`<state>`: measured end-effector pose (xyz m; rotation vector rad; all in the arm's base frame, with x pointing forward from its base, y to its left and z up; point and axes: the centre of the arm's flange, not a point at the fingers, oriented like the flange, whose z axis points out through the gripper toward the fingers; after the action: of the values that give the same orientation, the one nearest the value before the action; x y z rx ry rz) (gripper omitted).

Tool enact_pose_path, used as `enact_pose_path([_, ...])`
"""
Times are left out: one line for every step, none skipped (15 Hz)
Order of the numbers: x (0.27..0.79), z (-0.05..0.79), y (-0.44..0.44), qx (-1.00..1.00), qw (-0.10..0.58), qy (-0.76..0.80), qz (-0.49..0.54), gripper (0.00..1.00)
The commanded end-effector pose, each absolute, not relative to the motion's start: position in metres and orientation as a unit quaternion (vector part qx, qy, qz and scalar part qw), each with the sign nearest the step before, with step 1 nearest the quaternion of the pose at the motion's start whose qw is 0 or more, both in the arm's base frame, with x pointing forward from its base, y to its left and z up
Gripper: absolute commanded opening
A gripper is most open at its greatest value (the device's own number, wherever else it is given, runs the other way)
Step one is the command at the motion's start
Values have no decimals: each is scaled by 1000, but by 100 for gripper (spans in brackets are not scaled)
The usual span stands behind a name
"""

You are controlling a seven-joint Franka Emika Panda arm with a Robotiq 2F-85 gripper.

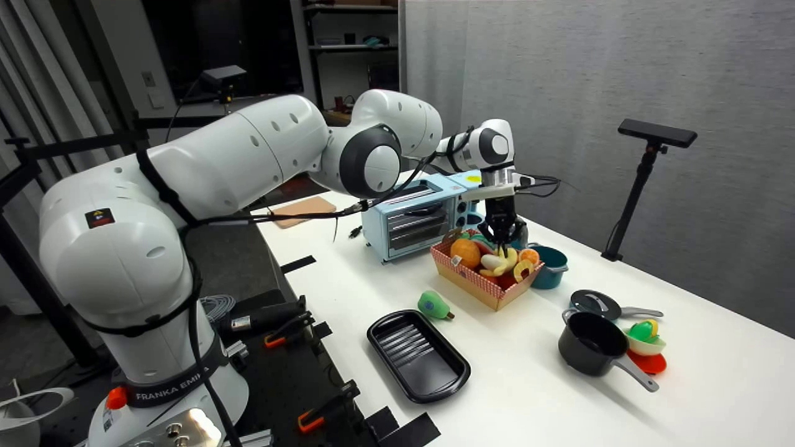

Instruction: Take the banana plush toy from the box and put it in the black pot

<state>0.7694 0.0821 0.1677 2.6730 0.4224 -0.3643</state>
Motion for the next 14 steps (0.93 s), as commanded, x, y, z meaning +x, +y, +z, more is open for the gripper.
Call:
enact_pose_path([750, 190, 64, 966, 201, 138, -81, 1])
enact_pose_path([752, 195, 62, 967, 201, 136, -70, 1])
enact_pose_path([753, 200, 58, 968, 201, 136, -60, 1])
enact_pose_path([754, 205, 55, 969, 201, 135, -50, 1])
enact_pose_path([755, 210, 53, 969, 204, 133, -40, 1])
enact_pose_path([755, 214, 50, 969, 206, 132, -32, 1])
enact_pose_path([754, 218, 47, 969, 207, 130, -25, 1])
enact_pose_path([755, 221, 44, 970, 207, 126, -19, 1])
enact_pose_path([754, 224, 41, 971, 206, 121, -16, 1])
enact_pose_path([754, 227, 38, 972, 203, 117, -15, 1])
enact_pose_path([752, 229, 35, 973, 202, 113, -15, 1])
enact_pose_path([751, 231, 32, 974, 200, 109, -16, 1])
enact_pose_path([750, 232, 29, 974, 198, 105, -17, 1])
enact_pose_path([748, 235, 25, 975, 196, 102, -18, 1])
